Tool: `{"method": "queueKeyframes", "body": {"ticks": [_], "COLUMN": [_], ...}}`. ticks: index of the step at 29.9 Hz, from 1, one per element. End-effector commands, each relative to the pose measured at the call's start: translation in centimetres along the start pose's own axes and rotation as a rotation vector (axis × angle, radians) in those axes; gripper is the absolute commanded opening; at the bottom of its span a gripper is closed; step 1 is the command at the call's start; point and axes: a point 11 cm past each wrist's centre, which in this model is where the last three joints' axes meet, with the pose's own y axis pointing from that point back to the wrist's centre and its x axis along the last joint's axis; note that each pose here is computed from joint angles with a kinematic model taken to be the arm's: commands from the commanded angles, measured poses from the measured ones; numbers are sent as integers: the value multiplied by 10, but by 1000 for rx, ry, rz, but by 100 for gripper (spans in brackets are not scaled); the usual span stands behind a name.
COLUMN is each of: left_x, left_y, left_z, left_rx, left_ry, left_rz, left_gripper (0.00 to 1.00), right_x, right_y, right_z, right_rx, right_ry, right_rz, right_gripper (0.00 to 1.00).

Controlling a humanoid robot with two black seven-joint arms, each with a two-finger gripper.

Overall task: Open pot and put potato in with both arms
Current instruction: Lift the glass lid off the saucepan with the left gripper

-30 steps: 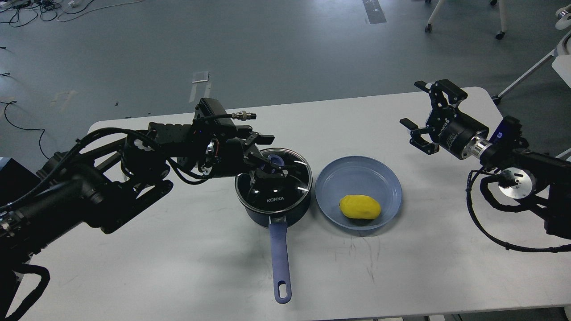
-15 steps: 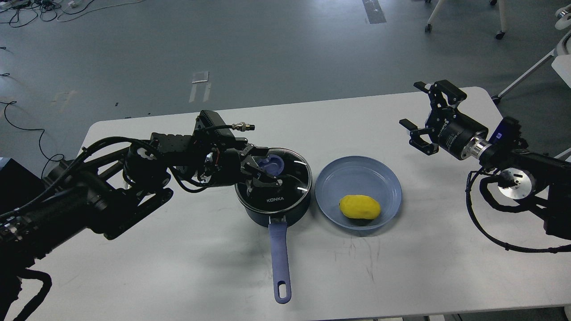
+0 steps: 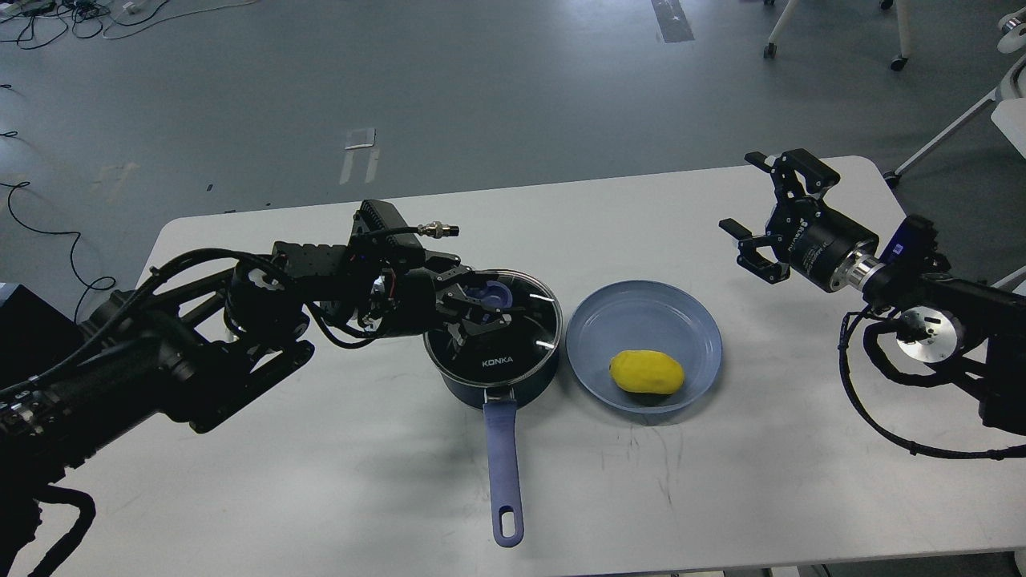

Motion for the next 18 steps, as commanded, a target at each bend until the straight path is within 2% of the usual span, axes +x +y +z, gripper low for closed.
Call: {"method": "queueKeyframes", "body": {"ticks": [1, 5, 10, 14, 18], "left_x": [0, 3, 26, 56, 54], "left_y": [2, 3, 8, 29, 55], "left_z": [-2, -1, 0, -6, -24], "left_rx": [5, 3, 1, 20, 79], "left_ry": [-2, -8, -49, -93, -96], "left_rz": [1, 6, 34, 68, 62], "left_gripper": [54, 54, 54, 54, 55], "right_x": [-1, -1, -1, 0, 1], "right_y": [-1, -1, -1, 0, 0], "right_z": [0, 0, -1, -2, -2], "right_rx": [1, 1, 3, 3, 3], "right_ry": [0, 0, 0, 2, 2], "right_rz": [-2, -2, -2, -1, 0], "right_gripper": [99, 99, 99, 99, 99]}}
